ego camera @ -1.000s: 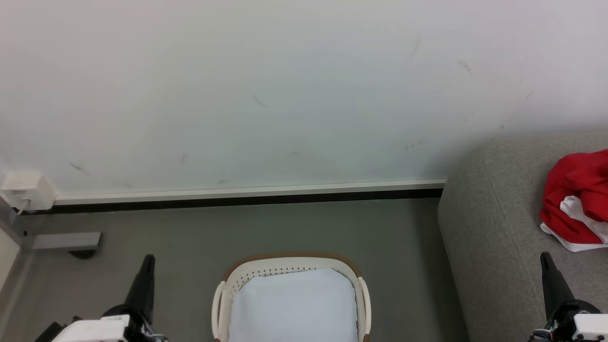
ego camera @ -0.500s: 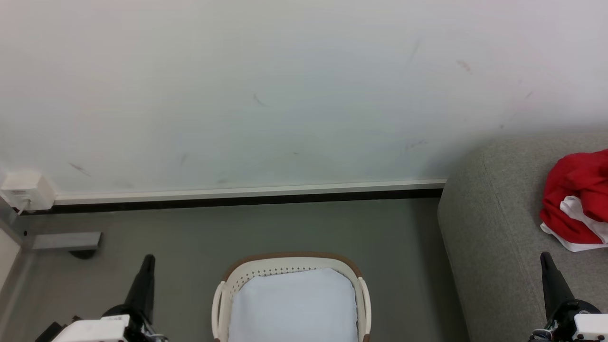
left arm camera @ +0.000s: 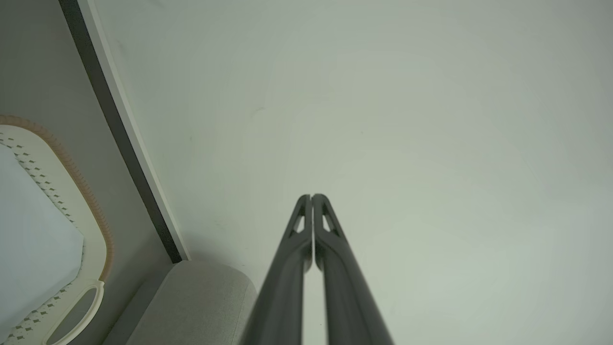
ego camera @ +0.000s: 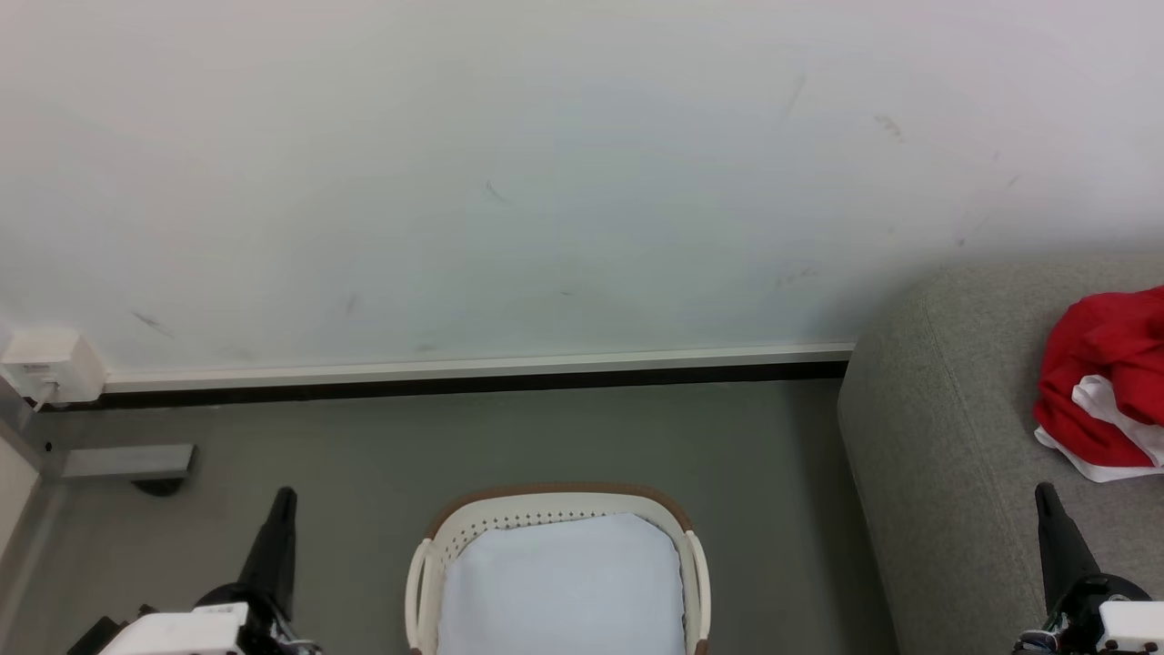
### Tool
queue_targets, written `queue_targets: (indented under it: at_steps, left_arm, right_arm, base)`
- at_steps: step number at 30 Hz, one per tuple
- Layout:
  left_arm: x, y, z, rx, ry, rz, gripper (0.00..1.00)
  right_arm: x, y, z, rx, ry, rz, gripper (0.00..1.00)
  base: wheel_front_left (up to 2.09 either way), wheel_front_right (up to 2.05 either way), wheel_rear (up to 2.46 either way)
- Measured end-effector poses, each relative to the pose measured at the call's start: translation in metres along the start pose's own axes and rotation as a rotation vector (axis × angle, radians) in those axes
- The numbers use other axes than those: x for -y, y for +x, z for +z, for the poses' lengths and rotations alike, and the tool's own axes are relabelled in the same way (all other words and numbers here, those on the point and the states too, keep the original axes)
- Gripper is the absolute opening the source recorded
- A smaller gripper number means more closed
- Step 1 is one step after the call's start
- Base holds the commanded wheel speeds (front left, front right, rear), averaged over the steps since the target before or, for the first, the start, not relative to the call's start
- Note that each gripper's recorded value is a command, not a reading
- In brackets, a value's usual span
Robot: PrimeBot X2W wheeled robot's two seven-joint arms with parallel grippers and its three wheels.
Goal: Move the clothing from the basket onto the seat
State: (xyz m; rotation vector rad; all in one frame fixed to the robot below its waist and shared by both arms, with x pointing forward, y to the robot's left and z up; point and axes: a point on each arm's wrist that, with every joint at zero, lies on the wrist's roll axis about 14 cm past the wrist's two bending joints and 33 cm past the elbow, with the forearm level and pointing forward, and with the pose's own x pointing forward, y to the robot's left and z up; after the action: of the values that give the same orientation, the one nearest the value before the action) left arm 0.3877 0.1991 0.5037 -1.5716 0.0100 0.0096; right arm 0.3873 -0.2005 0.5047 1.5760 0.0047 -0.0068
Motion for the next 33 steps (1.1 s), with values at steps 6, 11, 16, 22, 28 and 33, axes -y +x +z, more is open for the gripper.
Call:
queue_targets:
  at_steps: [6, 11, 16, 22, 28, 33]
  left_arm:
    - [0.0, 0.0, 0.0, 0.0, 0.0, 0.0, 0.0]
    - [0.0, 0.0, 0.0, 0.0, 0.0, 0.0, 0.0]
    - [0.0001, 0.0, 0.0, 0.0, 0.0, 0.0, 0.0]
    - [0.0001, 0.0, 0.0, 0.0, 0.0, 0.0, 0.0]
    - [0.0001, 0.0, 0.0, 0.0, 0.0, 0.0, 0.0]
    - [0.0001, 0.0, -0.0001, 0.0, 0.0, 0.0, 0.0]
  right_arm:
    - [0.0, 0.0, 0.0001, 0.001, 0.0, 0.0, 0.0]
    - [0.0001, 0.0, 0.0001, 0.0, -0.001, 0.0, 0.0]
    - [0.0, 0.0, 0.0001, 0.001, -0.001, 0.0, 0.0]
    - [0.0001, 0.0, 0.0003, 0.001, -0.001, 0.0, 0.0]
    - [0.0001, 0.0, 0.0003, 0.001, 0.0, 0.0, 0.0]
    - [0.0001, 0.0, -0.0003, -0.003, 0.0, 0.0, 0.0]
  base:
    - [0.0, 0.0, 0.0]
    - [0.0, 0.0, 0.0]
    - [0.0, 0.0, 0.0]
    - [0.0, 0.0, 0.0]
    - [0.0, 0.0, 0.0]
    - [0.0, 0.0, 0.0]
